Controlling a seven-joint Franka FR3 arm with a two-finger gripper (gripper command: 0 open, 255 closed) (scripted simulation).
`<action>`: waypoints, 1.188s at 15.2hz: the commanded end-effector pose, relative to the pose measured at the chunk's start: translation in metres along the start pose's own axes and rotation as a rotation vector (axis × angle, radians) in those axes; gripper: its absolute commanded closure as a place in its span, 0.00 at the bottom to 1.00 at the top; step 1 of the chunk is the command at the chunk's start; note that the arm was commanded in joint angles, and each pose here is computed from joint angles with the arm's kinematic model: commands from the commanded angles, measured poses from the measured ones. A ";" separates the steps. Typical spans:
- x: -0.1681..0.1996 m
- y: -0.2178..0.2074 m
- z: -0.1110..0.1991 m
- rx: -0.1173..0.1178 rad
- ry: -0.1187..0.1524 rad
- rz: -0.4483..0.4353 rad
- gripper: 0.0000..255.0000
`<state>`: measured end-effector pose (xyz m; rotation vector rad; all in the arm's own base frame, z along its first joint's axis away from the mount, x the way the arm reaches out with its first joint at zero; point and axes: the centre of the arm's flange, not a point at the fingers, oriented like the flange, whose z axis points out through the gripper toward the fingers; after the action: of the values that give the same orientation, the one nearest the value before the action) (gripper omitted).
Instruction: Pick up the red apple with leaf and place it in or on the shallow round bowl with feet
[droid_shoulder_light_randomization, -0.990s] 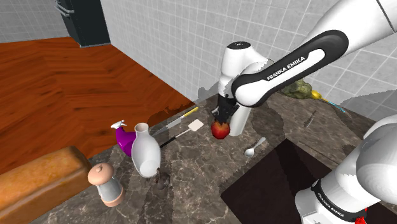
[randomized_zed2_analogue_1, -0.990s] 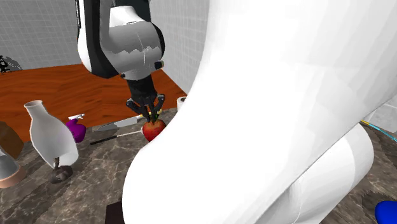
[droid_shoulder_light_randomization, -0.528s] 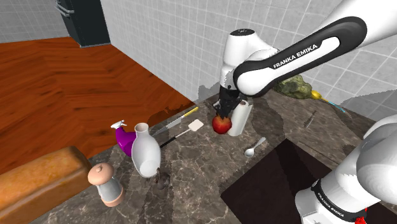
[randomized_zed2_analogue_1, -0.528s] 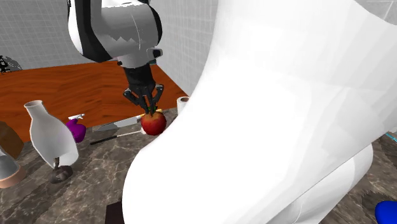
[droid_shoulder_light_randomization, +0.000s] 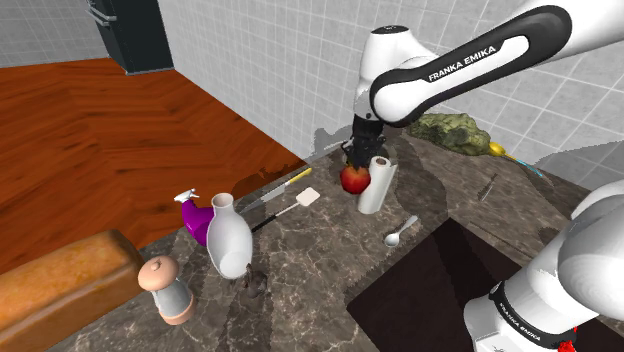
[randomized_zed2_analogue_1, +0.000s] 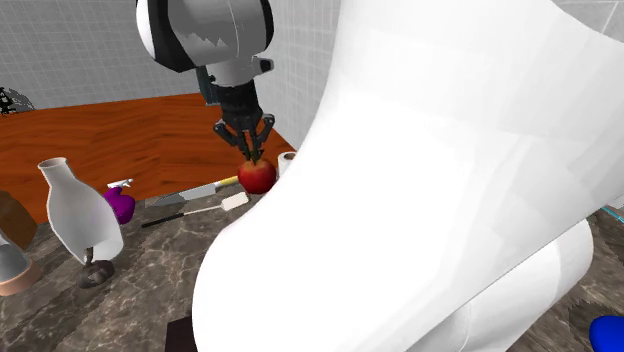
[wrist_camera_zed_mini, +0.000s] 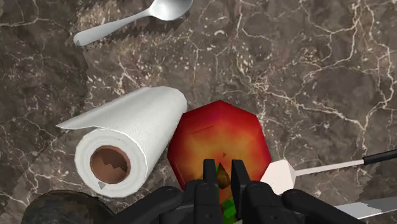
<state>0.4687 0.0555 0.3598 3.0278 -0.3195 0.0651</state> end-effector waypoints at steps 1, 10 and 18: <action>0.019 0.021 -0.001 -0.001 0.001 -0.001 1.00; 0.098 0.109 -0.005 -0.001 0.001 -0.001 1.00; 0.168 0.188 -0.009 -0.001 0.001 -0.001 1.00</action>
<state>0.5876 -0.1488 0.3956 3.0276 -0.3204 0.0650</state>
